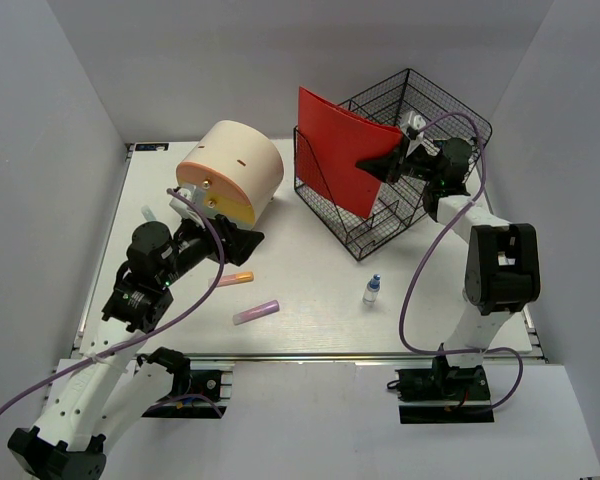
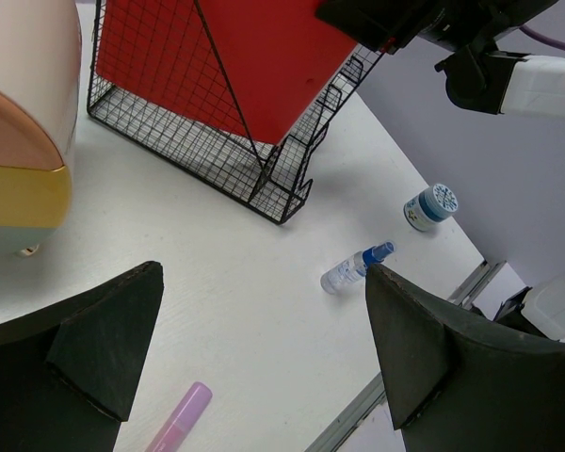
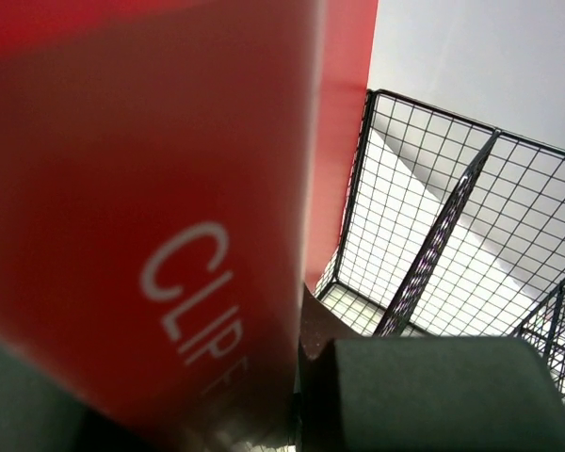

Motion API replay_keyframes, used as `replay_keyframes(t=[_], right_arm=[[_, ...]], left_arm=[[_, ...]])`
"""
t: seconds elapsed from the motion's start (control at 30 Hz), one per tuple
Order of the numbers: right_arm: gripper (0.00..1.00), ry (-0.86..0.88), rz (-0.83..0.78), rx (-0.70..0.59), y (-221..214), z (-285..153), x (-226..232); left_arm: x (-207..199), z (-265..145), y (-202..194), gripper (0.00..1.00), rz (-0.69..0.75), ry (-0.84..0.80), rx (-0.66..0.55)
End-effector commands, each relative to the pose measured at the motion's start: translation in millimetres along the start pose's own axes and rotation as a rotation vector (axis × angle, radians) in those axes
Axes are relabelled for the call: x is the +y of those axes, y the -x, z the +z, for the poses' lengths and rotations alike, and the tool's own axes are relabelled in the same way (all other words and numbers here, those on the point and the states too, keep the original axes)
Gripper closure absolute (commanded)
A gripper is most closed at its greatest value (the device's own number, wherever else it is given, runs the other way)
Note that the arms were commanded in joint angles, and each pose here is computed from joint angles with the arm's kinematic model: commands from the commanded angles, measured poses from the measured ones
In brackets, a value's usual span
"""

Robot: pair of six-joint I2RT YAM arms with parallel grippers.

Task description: Organize the desk

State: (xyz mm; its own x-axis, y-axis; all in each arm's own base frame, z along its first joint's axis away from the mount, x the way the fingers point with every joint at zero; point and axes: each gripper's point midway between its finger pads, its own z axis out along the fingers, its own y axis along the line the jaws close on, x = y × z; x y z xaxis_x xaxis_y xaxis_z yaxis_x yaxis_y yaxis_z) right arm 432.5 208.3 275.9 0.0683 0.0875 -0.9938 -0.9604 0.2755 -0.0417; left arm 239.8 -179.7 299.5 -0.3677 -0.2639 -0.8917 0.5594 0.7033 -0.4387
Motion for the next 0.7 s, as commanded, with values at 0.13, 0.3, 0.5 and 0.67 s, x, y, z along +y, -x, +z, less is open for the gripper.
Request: replay_keyframes(t=[0.13,0.3,0.5,0.67], right_arm=[[0.91,0.02,-0.12,0.034,-4,-9,5],[0.78,0.004,-0.125,0.058,-13,-11,6],[0.49,-0.02,-0.12,0.072,-17,-15,10],[0.11,-0.05,-0.142,0.084,-4,-17,11]], left_arm=[[-4,-3,6,0.02,0.005,-0.011,-0.019],[-5,-3,9,0.02,0.002,-0.012,-0.028],[-3,-5,12,0.02,0.0,0.009,-0.033],[1,-8,16,0.02,-0.003,0.045,-0.035]])
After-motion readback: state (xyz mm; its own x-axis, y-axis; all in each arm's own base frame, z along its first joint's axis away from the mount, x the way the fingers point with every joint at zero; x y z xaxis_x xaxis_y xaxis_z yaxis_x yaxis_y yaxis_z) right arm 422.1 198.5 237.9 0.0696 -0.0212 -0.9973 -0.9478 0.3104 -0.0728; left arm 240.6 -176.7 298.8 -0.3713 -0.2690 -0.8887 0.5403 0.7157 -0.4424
